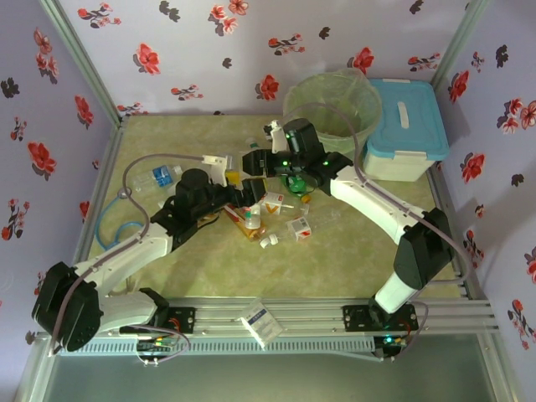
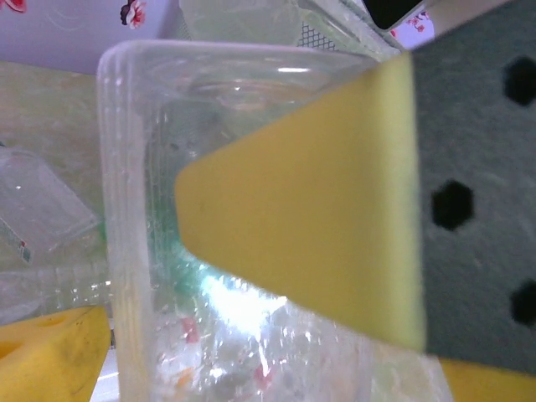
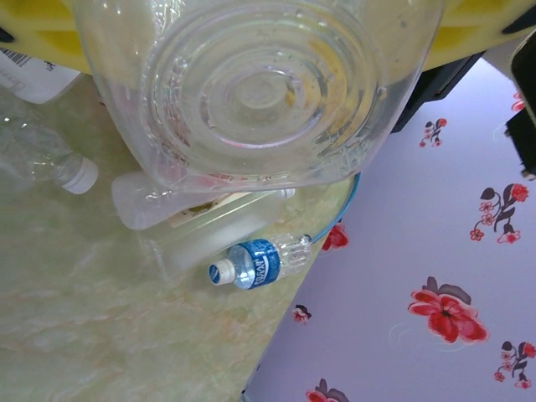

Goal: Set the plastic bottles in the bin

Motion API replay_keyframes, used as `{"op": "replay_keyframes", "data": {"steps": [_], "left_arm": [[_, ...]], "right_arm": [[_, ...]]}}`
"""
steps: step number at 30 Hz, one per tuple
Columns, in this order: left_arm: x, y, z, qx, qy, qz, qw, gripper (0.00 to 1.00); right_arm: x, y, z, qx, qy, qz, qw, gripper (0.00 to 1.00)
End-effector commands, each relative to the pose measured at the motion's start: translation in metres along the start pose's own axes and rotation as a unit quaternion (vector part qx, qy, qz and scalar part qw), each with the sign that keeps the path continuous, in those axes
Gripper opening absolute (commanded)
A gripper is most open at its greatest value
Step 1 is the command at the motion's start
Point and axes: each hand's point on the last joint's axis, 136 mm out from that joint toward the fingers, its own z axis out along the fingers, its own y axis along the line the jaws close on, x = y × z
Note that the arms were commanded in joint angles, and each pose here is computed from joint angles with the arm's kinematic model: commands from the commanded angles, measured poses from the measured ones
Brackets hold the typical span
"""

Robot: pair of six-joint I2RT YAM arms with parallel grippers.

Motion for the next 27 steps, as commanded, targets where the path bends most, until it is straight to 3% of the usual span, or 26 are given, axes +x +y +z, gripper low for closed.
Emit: {"op": "replay_keyframes", "data": {"steps": [1,10,13,16,23,27], "left_arm": [[-0.008,0.003,-0.01,-0.009,-0.026,0.006,1.0,1.0],[0.004,0.012,-0.036,-0.033,-0.027,0.003,0.999,1.0],[0.013,0.026,-0.044,-0.067,-0.021,-0.008,0.998,1.0],[0.016,0.038,-0.05,-0.099,-0.02,-0.016,0.995,1.0],[0.026,0.046,-0.049,-0.107,-0.011,-0.039,0.993,1.0],[0.033,0.053,-0.051,-0.118,-0.006,-0.051,0.992,1.0]], "right_arm": [[-0.018,-0.004,-0.012,0.023,-0.03,-0.003,0.999,0.47],[-0.087,0.01,-0.065,0.076,-0.102,-0.073,0.989,0.47],[-0.111,0.013,-0.095,0.138,-0.14,-0.096,0.976,0.46],[-0.14,0.016,-0.131,0.196,-0.195,-0.125,0.953,0.45],[-0.194,0.032,-0.211,0.262,-0.301,-0.18,0.899,0.45],[-0.214,0.011,-0.234,0.323,-0.321,-0.207,0.866,0.43]]}}
